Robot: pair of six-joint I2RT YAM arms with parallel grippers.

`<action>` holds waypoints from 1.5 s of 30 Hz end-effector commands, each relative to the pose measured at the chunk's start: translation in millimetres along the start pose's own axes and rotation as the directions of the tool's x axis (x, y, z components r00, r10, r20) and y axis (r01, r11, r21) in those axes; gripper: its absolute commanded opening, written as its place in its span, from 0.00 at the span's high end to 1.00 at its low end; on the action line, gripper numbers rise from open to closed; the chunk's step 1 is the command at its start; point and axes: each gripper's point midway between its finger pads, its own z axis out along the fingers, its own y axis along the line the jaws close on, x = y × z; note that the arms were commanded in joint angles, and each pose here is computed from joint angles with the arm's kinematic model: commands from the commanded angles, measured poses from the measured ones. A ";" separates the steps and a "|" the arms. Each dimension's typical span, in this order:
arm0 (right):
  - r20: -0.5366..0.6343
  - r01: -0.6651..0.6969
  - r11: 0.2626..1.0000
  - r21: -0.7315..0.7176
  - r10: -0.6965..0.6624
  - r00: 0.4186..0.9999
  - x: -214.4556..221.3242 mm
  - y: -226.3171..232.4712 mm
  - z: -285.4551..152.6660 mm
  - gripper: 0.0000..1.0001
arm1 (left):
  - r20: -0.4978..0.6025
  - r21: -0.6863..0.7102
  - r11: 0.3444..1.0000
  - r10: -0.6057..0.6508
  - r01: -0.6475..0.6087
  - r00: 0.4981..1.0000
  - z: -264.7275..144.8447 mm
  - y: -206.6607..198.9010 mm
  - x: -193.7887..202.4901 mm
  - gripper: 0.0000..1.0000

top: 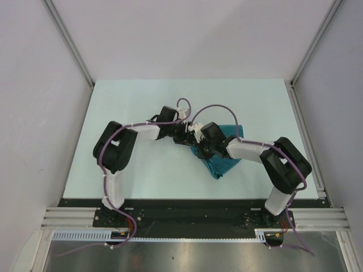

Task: Fold the napkin, place the utensils inside, and roll it up
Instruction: Roll the napkin with the utensil

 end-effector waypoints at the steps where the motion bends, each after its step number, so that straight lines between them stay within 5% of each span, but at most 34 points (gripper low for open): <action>1: -0.181 -0.164 0.937 -0.307 0.112 0.977 41.3 49.9 -0.3 0.95 | 0.093 -0.083 0.996 -0.024 0.032 0.995 -28.8 21.3 -11.6 0.32; 15: -0.294 -0.376 0.697 -0.611 0.242 0.925 35.9 78.6 -19.6 1.00 | 0.253 0.031 0.999 -0.032 0.025 0.967 -59.9 5.6 20.7 0.17; 30: -0.408 -0.504 0.602 -0.620 0.302 0.862 44.7 66.0 -5.5 1.00 | 0.101 0.113 0.993 -0.056 0.045 0.993 -33.8 1.2 51.4 0.25; 33: -0.414 -0.512 0.598 -0.617 0.306 0.857 45.2 63.4 -2.7 1.00 | 0.056 0.104 0.992 -0.071 0.065 0.996 -25.2 3.1 62.0 0.37; 36: -0.413 -0.517 0.596 -0.615 0.315 0.855 43.5 59.8 -0.8 1.00 | 0.033 0.081 0.993 -0.091 0.088 0.995 -19.7 8.3 69.4 0.65; 42: -0.411 -0.527 0.597 -0.604 0.334 0.848 39.9 53.0 -1.0 1.00 | 0.019 0.048 0.995 -0.092 0.091 0.996 -18.5 15.6 74.1 0.98; 45: -0.397 -0.520 0.609 -0.599 0.338 0.853 31.9 49.6 -4.4 0.92 | 0.000 0.018 0.995 -0.103 0.103 0.995 -18.0 21.2 76.9 1.00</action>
